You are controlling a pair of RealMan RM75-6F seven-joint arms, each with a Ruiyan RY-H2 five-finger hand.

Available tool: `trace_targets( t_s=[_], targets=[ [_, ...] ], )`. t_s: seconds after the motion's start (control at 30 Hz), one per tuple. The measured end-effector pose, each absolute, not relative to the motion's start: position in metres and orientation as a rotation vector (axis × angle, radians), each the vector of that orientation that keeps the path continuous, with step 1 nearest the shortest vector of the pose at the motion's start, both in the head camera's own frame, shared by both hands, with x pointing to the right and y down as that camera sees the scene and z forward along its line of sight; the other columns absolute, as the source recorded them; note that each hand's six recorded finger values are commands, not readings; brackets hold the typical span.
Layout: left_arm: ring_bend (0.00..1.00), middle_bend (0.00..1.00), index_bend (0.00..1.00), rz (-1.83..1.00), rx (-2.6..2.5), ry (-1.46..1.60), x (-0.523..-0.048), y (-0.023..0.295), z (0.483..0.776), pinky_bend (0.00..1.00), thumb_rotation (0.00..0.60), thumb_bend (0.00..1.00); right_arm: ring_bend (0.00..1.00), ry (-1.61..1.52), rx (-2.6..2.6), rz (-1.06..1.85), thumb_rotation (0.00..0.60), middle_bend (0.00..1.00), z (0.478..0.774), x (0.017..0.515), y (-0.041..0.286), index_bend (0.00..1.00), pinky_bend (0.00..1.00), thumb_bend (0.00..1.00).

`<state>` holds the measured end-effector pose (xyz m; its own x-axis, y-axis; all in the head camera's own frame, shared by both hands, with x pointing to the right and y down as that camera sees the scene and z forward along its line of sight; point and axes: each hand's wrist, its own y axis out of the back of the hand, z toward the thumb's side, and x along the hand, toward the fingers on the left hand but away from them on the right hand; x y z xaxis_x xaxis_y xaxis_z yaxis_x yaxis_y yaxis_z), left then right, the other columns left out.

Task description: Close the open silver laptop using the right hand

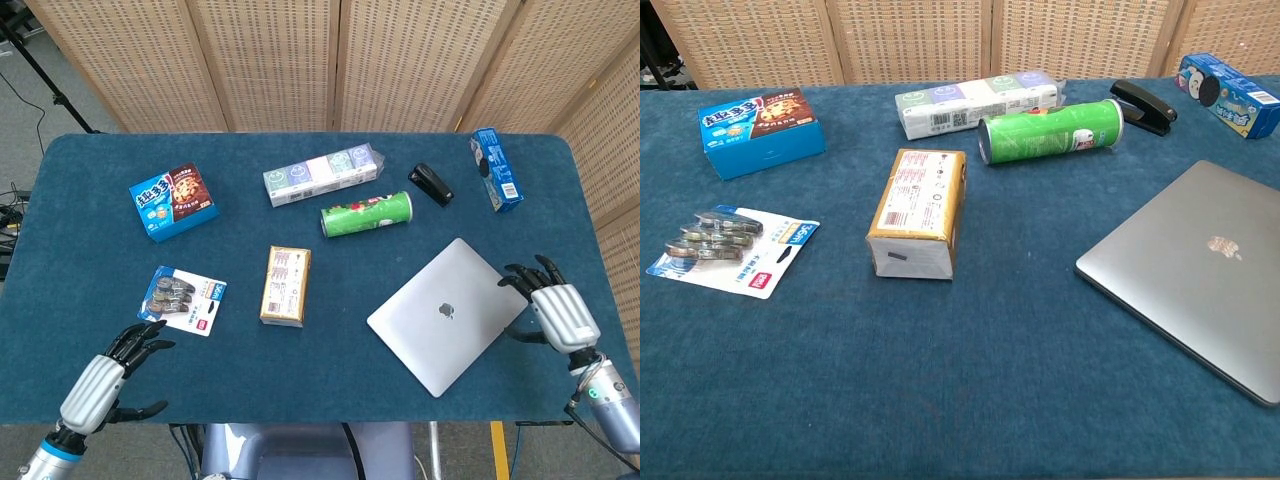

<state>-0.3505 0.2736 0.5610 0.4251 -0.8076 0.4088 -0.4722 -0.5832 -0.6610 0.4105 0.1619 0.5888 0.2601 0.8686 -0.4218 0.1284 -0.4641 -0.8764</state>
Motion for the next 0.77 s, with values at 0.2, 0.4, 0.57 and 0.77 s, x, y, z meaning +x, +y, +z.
trace_targets(
  t_s=[0.2, 0.4, 0.57, 0.77],
  targets=[
    [0.18, 0.13, 0.25, -0.990, -2.214, 1.118, -0.352, 0.271, 0.558, 0.10, 0.600, 0.13, 0.21, -1.072, -1.769, 1.113, 0.600, 0.16, 0.546, 0.396, 0.183, 0.27, 0.03, 0.13],
    [0.18, 0.13, 0.25, -0.981, -2.195, 1.152, -0.353, 0.270, 0.556, 0.10, 0.600, 0.13, 0.20, -1.189, -1.743, 1.052, 0.600, 0.16, 0.522, 0.399, 0.207, 0.26, 0.02, 0.13],
    [0.18, 0.13, 0.25, -0.968, -2.177, 1.193, -0.353, 0.269, 0.555, 0.10, 0.600, 0.13, 0.20, -1.334, -1.713, 0.967, 0.600, 0.16, 0.500, 0.406, 0.229, 0.25, 0.02, 0.13],
    [0.18, 0.13, 0.25, -0.945, -2.138, 1.278, -0.355, 0.266, 0.550, 0.10, 0.600, 0.13, 0.19, -1.443, -1.693, 0.875, 0.600, 0.15, 0.481, 0.411, 0.252, 0.25, 0.01, 0.13]
  ],
)
